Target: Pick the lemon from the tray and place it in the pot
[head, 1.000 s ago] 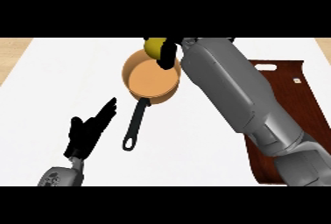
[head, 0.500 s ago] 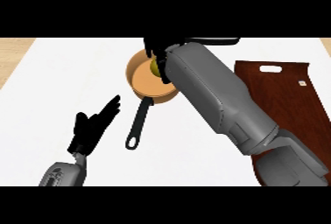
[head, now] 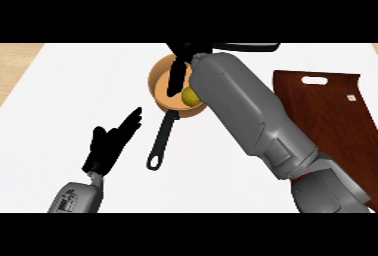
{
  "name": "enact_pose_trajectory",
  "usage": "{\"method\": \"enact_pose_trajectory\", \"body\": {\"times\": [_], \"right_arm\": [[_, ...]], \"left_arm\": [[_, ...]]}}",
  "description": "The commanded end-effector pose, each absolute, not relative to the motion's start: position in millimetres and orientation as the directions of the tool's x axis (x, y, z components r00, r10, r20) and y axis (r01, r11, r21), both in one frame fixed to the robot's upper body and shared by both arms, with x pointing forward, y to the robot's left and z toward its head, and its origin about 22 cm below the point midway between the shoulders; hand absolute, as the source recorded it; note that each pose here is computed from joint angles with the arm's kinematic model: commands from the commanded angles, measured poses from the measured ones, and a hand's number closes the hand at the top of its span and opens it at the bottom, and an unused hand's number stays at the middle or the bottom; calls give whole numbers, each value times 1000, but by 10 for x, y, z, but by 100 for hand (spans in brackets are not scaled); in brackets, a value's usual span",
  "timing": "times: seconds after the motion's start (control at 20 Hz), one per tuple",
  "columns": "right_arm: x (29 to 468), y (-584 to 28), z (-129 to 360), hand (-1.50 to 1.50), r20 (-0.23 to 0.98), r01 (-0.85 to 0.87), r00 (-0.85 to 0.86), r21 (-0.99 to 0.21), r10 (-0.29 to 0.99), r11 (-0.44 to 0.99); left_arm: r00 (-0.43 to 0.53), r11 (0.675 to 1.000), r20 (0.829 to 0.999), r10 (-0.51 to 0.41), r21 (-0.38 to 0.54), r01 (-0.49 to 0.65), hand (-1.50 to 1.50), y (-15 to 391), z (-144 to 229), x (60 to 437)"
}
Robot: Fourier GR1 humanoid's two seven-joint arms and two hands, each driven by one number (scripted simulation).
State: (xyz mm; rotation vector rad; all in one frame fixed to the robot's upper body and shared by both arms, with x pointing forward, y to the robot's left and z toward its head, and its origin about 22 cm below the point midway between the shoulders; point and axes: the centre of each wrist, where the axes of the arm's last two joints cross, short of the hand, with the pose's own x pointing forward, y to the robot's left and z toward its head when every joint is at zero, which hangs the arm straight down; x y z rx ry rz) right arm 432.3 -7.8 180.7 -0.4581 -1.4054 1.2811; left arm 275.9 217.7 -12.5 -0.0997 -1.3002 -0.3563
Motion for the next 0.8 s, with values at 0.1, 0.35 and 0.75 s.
{"method": "enact_pose_trajectory", "body": {"times": [0.1, 0.35, 0.75], "right_arm": [[4369, -235, 1913, -150, 790, -257, -241, -612, 564, 748], [4437, -274, 2134, -150, 883, -98, -212, -446, 419, 889], [4668, -973, 2132, -150, 936, -42, -259, -258, 239, 965]], "left_arm": [[217, 942, 955, -200, 127, 310, 0, 2221, -144, 2714], [226, 949, 953, -201, 132, 286, 0, 2261, -159, 2716], [242, 955, 952, -186, 118, 270, 0, 2208, -196, 2729]]}}
